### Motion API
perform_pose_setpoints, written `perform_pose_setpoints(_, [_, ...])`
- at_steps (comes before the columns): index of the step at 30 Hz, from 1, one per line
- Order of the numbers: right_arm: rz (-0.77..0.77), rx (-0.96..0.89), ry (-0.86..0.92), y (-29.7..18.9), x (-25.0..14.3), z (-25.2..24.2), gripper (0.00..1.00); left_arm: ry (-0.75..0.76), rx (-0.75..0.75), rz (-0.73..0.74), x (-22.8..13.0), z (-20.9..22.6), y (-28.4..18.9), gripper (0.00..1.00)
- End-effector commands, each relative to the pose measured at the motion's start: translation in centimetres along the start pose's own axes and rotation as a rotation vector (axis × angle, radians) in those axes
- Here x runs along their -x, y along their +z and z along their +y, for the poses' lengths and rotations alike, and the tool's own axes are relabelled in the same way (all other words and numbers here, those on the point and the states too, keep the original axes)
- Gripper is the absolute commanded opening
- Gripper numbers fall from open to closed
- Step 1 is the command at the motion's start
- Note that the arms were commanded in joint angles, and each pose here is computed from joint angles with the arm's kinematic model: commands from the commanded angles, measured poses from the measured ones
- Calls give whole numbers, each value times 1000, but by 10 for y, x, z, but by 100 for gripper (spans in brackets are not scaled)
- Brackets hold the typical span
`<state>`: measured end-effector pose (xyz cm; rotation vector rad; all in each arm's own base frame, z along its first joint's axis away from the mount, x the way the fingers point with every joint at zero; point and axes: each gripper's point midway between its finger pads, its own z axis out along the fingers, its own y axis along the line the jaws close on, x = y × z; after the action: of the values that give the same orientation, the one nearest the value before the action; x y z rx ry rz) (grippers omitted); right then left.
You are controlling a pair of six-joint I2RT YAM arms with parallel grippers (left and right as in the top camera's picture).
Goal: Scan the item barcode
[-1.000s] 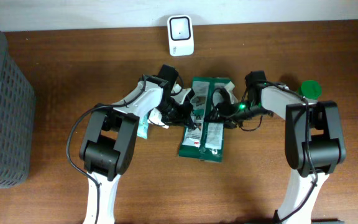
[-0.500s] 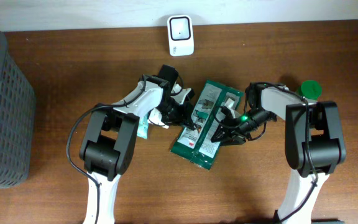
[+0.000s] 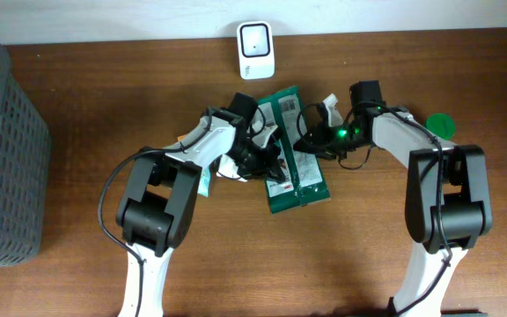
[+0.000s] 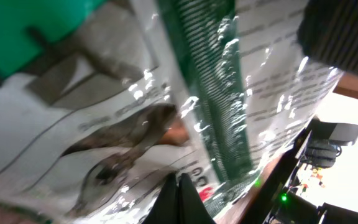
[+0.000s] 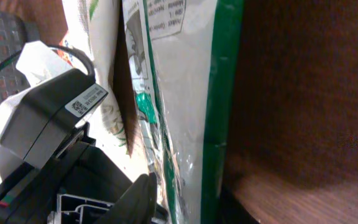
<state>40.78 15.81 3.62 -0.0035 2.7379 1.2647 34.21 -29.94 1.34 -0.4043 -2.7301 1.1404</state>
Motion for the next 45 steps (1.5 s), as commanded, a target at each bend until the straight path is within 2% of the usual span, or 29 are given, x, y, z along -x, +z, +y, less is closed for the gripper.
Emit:
perform_pose_setpoints(1, [8,-25,-17,-6,-2,6,32,-47,-1,12,0,6,12,0])
perform_pose_setpoints(4, [50,-106,8,-3,-19,-14,40,-54,16,3,1,9,12,0])
perform_pose_setpoints(7, [60,-99,20,6,-28,-25,40,-54,16,3,1,9,12,0])
perform_pose_setpoints(14, [86,-54,78,23,-38,-10,39,-54,16,3,1,9,12,0])
perform_pose_setpoints(18, [79,-79,109,31,-37,-7,25,-54,16,3,1,9,12,0])
perform_pose_setpoints(20, [69,-76,97,32,-34,-6,4,-54,16,4,1,9,12,0])
perform_pose_setpoints(24, [48,-69,83,25,-28,-8,4,-57,3,-5,6,6,4,0])
perform_pose_setpoints(29, [87,-83,-50,-14,-30,-17,4,119,5,-77,28,-4,-37,0])
perform_pose_setpoints(34, [93,-86,-45,-26,-32,-24,4,120,74,-73,28,8,-32,0])
perform_pose_setpoints(36, [91,-84,-39,-26,-31,-23,4,28,157,-55,20,17,-18,0])
perform_pose_setpoints(40, [91,-85,-20,-26,-31,-23,4,-94,217,-69,15,26,-4,0])
perform_pose_setpoints(43, [93,-84,-9,-26,-32,-23,5,-105,229,-70,14,29,-3,0])
perform_pose_setpoints(44, [100,-84,-2,-26,-34,-23,6,-105,229,-70,14,29,-3,0])
perform_pose_setpoints(45, [105,-84,3,-26,-36,-23,15,-107,229,-70,14,29,-3,0])
